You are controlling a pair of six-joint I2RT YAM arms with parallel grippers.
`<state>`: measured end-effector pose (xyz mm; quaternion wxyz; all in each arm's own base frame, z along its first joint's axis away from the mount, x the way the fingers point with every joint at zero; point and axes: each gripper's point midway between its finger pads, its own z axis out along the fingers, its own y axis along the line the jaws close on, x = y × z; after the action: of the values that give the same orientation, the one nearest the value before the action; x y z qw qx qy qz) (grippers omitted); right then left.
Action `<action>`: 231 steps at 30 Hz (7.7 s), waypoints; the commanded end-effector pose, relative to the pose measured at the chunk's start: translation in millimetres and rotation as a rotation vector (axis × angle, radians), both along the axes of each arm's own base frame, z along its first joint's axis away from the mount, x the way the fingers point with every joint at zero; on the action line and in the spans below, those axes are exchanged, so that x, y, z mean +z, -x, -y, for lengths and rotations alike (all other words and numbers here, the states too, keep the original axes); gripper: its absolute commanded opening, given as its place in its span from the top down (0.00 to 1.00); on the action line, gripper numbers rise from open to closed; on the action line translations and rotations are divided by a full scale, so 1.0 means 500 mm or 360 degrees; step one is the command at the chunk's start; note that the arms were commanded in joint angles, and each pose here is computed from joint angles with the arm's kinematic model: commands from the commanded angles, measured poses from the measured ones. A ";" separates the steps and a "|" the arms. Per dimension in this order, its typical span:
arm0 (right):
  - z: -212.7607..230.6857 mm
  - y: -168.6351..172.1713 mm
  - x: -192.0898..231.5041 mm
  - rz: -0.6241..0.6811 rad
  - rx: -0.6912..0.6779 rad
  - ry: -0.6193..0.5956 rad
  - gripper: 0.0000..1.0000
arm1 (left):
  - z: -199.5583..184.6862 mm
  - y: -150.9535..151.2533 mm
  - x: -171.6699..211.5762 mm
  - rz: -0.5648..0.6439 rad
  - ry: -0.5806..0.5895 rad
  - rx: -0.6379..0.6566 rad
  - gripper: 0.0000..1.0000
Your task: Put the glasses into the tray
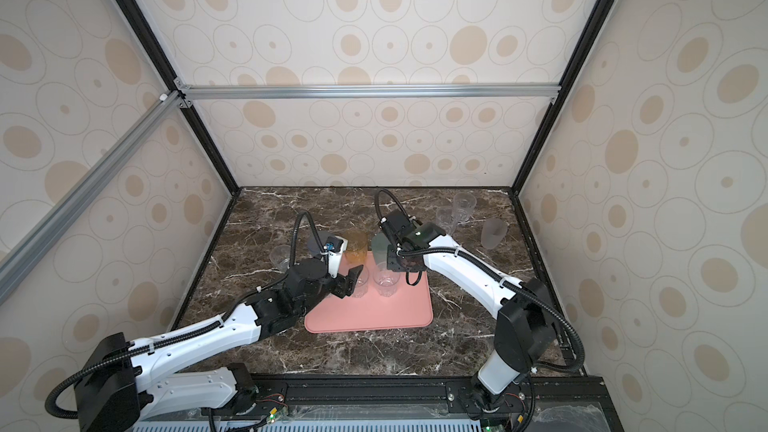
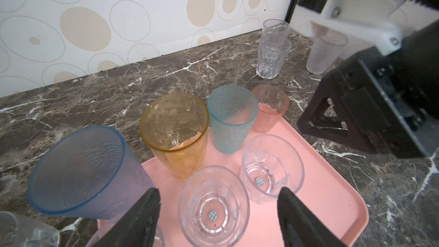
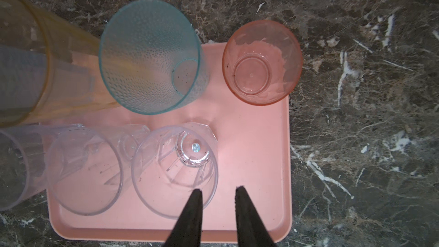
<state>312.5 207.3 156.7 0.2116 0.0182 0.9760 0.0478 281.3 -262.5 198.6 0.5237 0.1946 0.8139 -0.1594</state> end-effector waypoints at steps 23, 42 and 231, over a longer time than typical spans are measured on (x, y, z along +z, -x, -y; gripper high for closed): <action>0.254 0.151 -0.059 -0.0122 -0.0415 0.0202 0.70 | 0.275 0.073 -0.028 -0.0032 -0.0040 -0.0440 0.22; 0.537 0.238 0.028 0.0154 -0.1346 0.0141 0.36 | 0.426 0.085 -0.063 0.0016 -0.0225 -0.0681 0.17; 0.151 -0.008 -0.130 -0.0434 0.0159 0.0418 0.69 | 0.000 -0.010 0.009 0.0177 -0.0258 0.0015 0.14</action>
<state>320.5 134.3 89.7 0.0795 -0.0458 0.9940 -0.0600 283.0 -261.6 203.0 0.5494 0.2506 0.7936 -0.0740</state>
